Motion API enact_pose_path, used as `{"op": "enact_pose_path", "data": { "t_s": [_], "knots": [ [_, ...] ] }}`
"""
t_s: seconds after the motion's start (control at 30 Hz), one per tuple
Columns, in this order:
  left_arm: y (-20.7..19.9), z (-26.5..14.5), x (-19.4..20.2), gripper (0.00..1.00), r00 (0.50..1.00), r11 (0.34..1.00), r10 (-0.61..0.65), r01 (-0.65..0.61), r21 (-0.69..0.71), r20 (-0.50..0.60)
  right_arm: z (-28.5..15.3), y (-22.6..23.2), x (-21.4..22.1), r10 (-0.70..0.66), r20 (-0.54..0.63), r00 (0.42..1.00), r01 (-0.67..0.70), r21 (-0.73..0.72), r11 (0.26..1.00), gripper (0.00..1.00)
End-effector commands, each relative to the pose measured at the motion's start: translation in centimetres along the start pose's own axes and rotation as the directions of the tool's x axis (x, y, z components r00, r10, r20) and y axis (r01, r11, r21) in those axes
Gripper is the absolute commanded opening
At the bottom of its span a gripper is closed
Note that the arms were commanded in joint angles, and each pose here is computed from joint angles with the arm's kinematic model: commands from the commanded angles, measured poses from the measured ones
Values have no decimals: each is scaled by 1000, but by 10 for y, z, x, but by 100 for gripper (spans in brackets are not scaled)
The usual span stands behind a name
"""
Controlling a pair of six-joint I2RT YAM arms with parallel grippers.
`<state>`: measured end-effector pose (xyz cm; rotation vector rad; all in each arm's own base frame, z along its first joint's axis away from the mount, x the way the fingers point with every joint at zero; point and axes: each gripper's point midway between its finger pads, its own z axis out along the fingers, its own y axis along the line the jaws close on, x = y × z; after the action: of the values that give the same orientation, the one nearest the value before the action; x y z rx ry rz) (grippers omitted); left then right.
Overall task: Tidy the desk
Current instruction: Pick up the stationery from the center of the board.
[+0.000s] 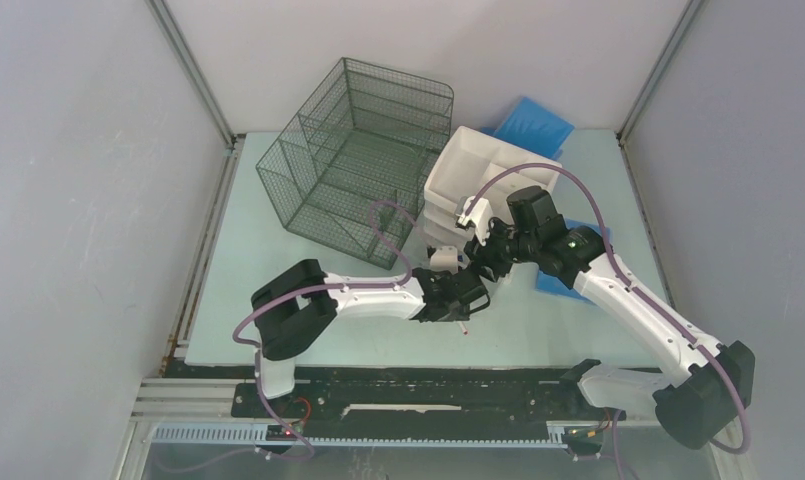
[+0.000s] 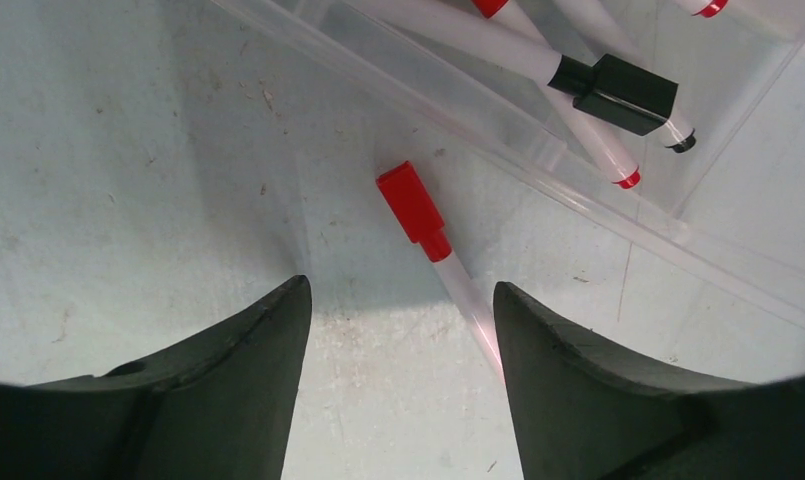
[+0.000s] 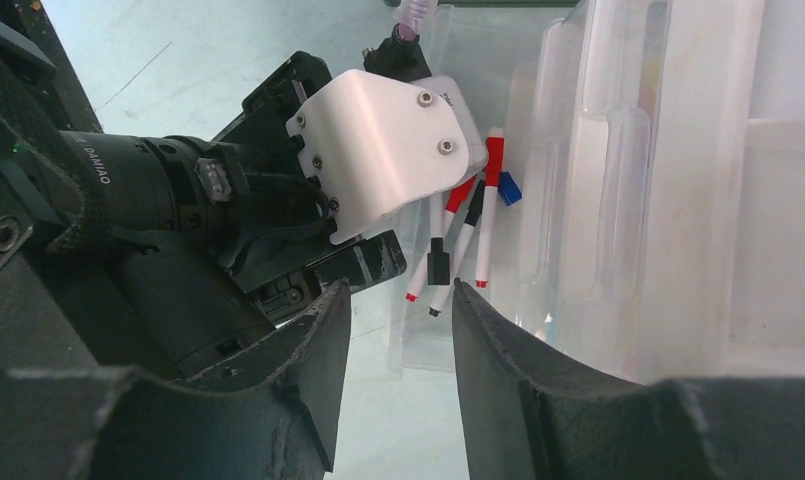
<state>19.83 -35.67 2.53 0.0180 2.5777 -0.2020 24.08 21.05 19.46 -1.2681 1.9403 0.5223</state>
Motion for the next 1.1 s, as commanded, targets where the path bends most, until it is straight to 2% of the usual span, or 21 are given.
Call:
{"op": "enact_pose_path", "data": {
  "t_s": [0.0,0.47,0.63,0.87,1.07],
  "knots": [
    [-5,-4,-4,72,1000,1000,30,-30,-3,6,-12,-3,-19,-15,59,998,13,25,1000,49],
    [2,2,4,64,997,997,72,-73,-30,-23,-12,-3,-19,-16,60,998,15,23,1000,50],
    [9,4,8,58,996,995,85,-86,-44,-29,-12,-3,-20,-16,61,998,15,23,1000,50],
    [26,4,12,43,992,988,121,-124,-91,-34,-13,-3,-20,-17,64,998,16,22,1000,49],
    [43,3,15,20,987,979,159,-162,-123,-35,-13,-2,-20,-17,65,998,15,22,1000,49]
  ]
}}
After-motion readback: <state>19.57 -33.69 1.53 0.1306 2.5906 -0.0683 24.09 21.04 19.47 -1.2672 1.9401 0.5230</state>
